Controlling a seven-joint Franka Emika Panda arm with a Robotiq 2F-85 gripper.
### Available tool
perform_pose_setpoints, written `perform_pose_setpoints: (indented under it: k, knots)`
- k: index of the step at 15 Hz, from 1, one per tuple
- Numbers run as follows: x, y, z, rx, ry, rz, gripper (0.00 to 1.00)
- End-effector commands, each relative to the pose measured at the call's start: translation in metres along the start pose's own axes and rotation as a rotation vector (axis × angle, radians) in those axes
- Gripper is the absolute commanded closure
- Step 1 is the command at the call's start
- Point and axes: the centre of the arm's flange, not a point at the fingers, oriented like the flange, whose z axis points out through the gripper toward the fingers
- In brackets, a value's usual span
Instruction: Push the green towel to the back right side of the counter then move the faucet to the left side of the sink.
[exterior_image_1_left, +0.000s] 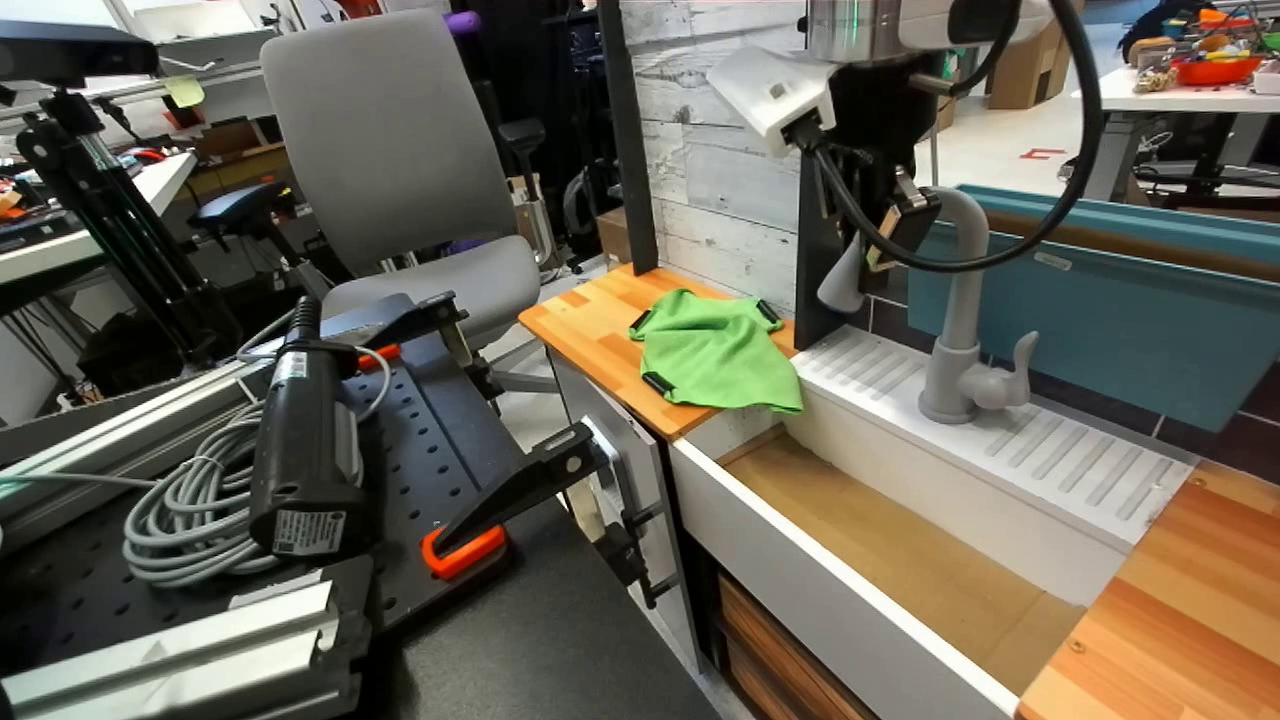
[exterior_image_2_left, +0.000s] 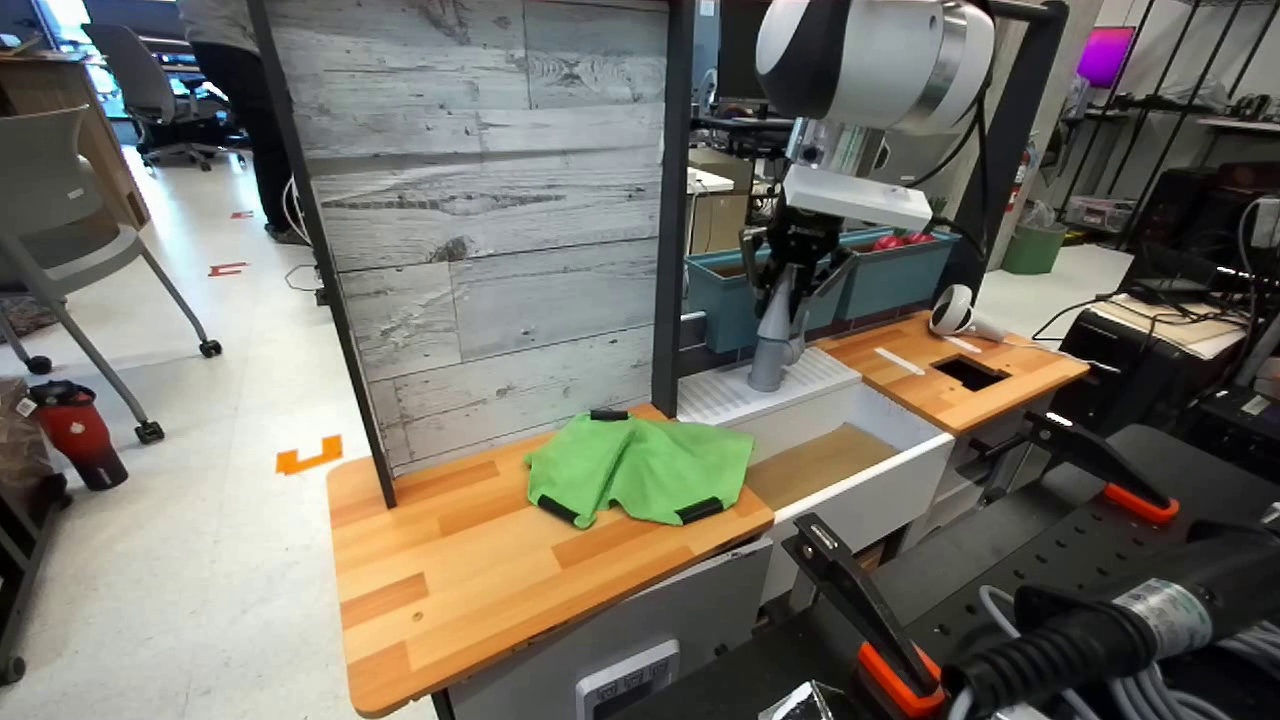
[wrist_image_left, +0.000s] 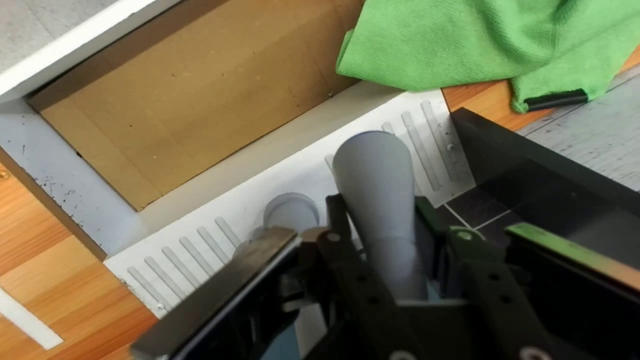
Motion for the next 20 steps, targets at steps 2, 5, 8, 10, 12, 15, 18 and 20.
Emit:
perform_pose_setpoints:
  k: [2,5,8,10,12,15,18,20]
  knots:
    - [0.007,-0.036,-0.003,0.151,-0.046,0.057,0.9]
    - [0.011,-0.044,-0.003,0.199,-0.046,0.097,0.9]
    - [0.01,-0.054,-0.007,0.218,-0.034,0.114,0.9]
    - [0.007,-0.058,-0.01,0.23,-0.016,0.128,0.9]
    - [0.007,-0.061,-0.012,0.246,-0.01,0.138,0.9]
    - [0.007,-0.064,-0.015,0.269,0.0,0.167,0.9]
    - [0.008,-0.064,-0.015,0.285,0.009,0.193,0.9]
    - [0.006,-0.064,-0.015,0.292,0.021,0.208,0.9]
